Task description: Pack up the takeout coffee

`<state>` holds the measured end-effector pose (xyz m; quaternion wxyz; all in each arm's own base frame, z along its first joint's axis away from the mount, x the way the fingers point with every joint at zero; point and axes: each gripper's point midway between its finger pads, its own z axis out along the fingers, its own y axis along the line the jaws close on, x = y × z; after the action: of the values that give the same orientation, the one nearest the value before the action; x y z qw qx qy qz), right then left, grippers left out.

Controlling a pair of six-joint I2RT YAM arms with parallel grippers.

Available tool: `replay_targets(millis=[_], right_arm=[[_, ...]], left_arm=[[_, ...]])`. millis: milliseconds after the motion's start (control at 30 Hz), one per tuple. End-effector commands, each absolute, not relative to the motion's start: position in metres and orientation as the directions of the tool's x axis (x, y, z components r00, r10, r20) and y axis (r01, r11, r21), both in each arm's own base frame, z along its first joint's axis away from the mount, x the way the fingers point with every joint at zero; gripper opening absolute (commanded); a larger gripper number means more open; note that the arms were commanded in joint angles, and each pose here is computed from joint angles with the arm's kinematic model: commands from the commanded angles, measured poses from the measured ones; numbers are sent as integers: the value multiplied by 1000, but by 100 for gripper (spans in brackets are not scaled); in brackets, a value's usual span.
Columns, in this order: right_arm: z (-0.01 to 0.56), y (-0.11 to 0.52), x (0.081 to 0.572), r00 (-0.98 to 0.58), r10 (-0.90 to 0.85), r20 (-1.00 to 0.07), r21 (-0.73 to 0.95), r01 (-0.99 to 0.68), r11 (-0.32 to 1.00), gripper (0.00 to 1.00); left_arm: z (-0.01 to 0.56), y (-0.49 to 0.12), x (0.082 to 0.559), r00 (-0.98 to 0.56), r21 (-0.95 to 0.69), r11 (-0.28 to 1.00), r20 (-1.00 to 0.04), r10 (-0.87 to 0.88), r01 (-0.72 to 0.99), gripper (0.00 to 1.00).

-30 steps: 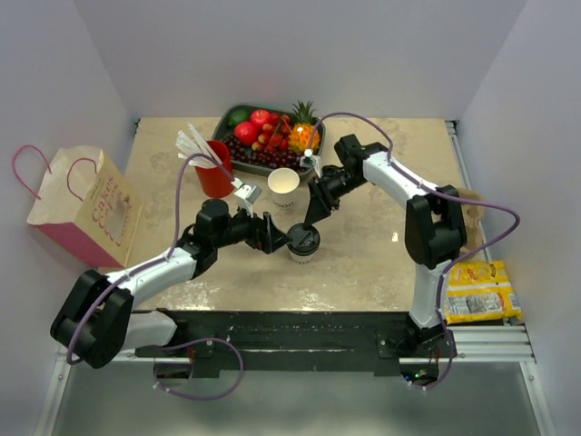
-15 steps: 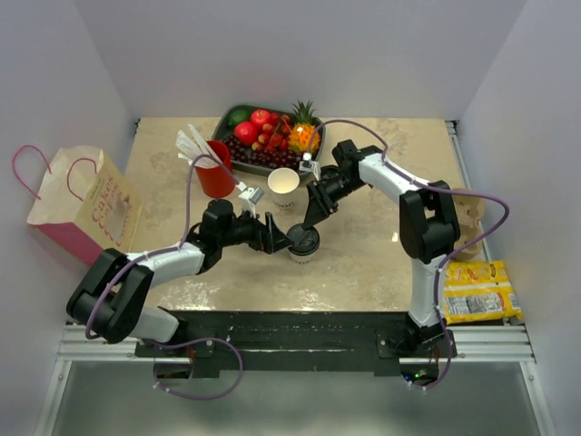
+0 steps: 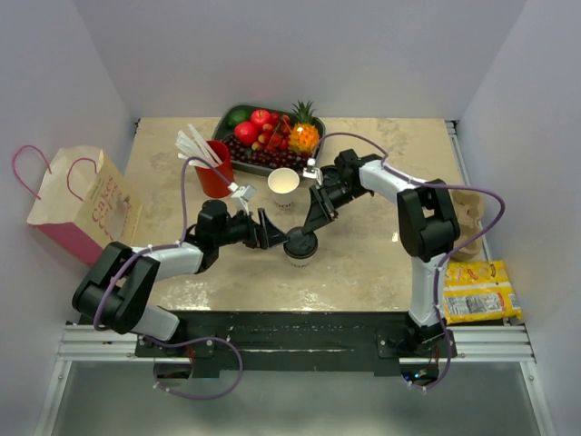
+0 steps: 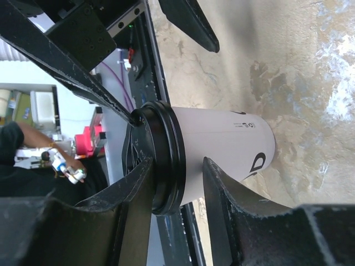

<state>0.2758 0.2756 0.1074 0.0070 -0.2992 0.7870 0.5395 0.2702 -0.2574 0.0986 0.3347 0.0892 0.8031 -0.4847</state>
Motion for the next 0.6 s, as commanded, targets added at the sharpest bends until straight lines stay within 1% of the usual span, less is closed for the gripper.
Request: replay_targets(millis=[0,33,133,167,200,233,367,433,500,533,567], right_arm=[[69,269,273,-829,-479,-291,834,-464,297,37],[67,268,268,-843,-466,-270,853,-434,291,36],[62,268,264,-837,-457,-300,860,-444,250,36],[62,270,266,-831,-448,-331,855,-465,231,36],[59,271,266,-831,-444,-336,853,-468,231,36],[55,270,263,-843,-435,-316,862,-446,239,36],[71,277,268,-831,-409,-377,866,-472,162,36],[93,281,275,-803,-395,-446,843,-525,115,38],[105,282,278,-784,-392,-481,826,-555,97,41],[115,283,281,-762,-389,-517,805,-588,82,41],[120,283,281,-760,-390,-520,803,-590,80,42]], left_arm=[[86,-254,269,-766,-711,530,-621,-166,461,94],[85,-254,270,-763,-704,536,-626,-159,466,94],[77,-249,272,-758,-680,569,-636,-145,462,94],[75,-248,273,-757,-674,579,-638,-144,458,94],[73,-248,272,-758,-673,580,-637,-139,458,94],[74,-248,273,-754,-670,578,-642,-136,466,94],[90,-256,275,-738,-670,534,-664,-120,516,93],[105,-261,279,-709,-655,506,-696,-115,561,93],[112,-264,279,-700,-650,483,-707,-102,587,93],[119,-267,281,-689,-645,470,-718,-100,603,93],[122,-268,279,-688,-645,454,-720,-92,615,93]])
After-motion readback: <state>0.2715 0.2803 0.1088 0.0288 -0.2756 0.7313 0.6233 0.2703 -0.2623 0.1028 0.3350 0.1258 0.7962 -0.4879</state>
